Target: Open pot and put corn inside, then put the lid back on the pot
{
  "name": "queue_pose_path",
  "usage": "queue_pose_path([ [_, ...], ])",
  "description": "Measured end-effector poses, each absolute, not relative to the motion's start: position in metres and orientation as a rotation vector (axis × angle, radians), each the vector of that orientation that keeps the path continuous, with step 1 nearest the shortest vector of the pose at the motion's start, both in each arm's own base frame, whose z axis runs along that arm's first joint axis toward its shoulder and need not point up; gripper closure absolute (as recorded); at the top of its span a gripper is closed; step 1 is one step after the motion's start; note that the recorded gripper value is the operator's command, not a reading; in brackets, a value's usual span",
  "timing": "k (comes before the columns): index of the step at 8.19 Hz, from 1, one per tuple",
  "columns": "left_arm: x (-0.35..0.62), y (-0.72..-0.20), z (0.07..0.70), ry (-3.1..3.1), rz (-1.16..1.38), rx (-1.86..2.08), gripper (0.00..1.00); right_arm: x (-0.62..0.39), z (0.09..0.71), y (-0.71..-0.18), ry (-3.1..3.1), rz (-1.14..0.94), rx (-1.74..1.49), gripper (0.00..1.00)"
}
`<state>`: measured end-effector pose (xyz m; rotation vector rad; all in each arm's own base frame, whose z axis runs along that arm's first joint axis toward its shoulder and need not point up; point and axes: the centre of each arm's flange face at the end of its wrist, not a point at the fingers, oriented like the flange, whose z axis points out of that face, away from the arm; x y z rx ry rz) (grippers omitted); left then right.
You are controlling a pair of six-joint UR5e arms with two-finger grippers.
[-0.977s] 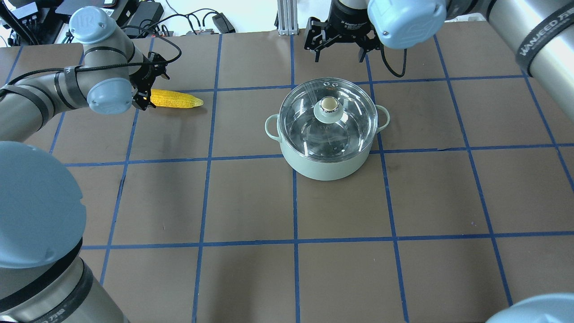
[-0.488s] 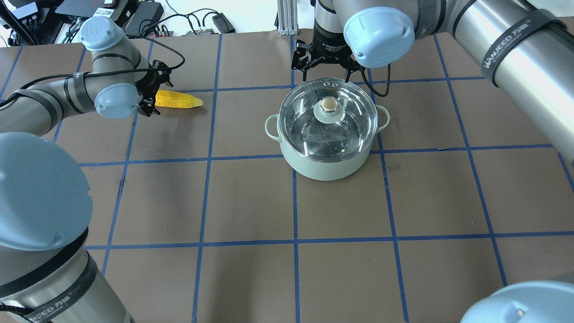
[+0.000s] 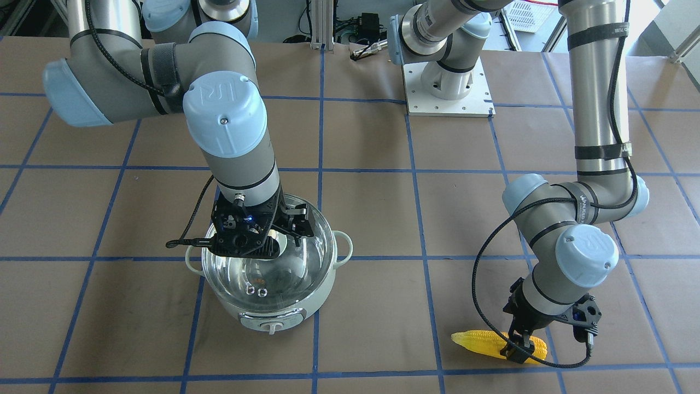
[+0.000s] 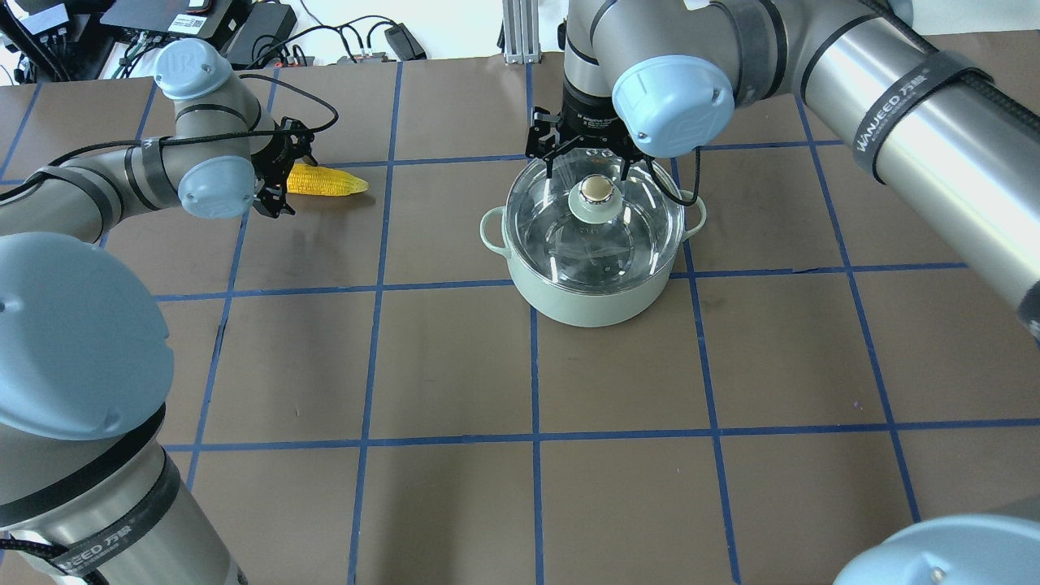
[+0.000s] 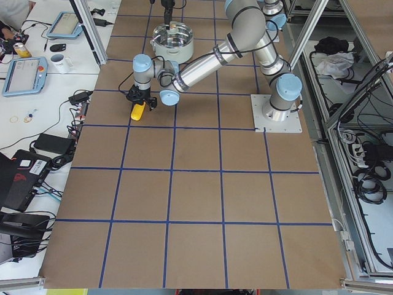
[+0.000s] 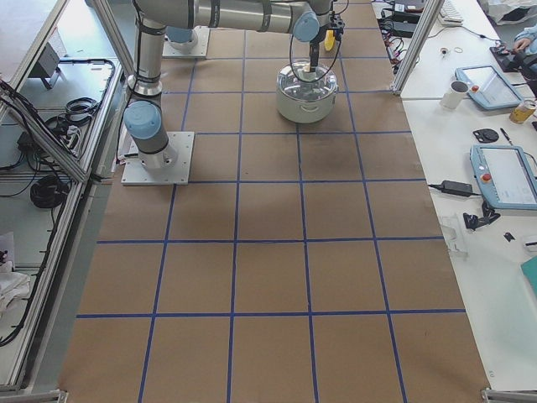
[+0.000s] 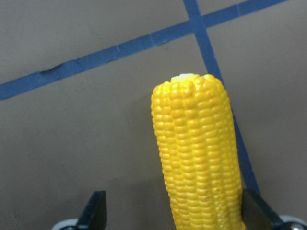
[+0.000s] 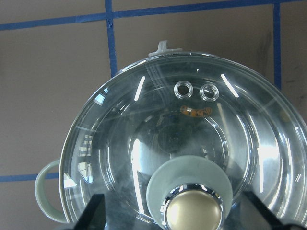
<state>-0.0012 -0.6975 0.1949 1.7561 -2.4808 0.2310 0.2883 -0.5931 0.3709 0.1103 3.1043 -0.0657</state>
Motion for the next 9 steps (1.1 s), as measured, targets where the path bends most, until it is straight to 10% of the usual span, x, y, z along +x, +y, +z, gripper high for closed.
queue_pose_path([
  [2, -0.001, -0.698, 0.19, -2.473, 0.221, 1.774, 0.31, 0.287, 0.358, -0.588, 3.12, -0.032, 0.106, 0.02],
  [4, -0.001, -0.698, 0.185, -2.477, 0.211, 1.775, 0.95, 0.284, 0.352, -0.586, 3.134, -0.018, 0.113, 0.2],
  [9, -0.002, -0.694, 0.212, -2.497, 0.244, 1.721, 1.0, 0.282, 0.348, -0.586, 3.15, -0.024, 0.104, 0.63],
])
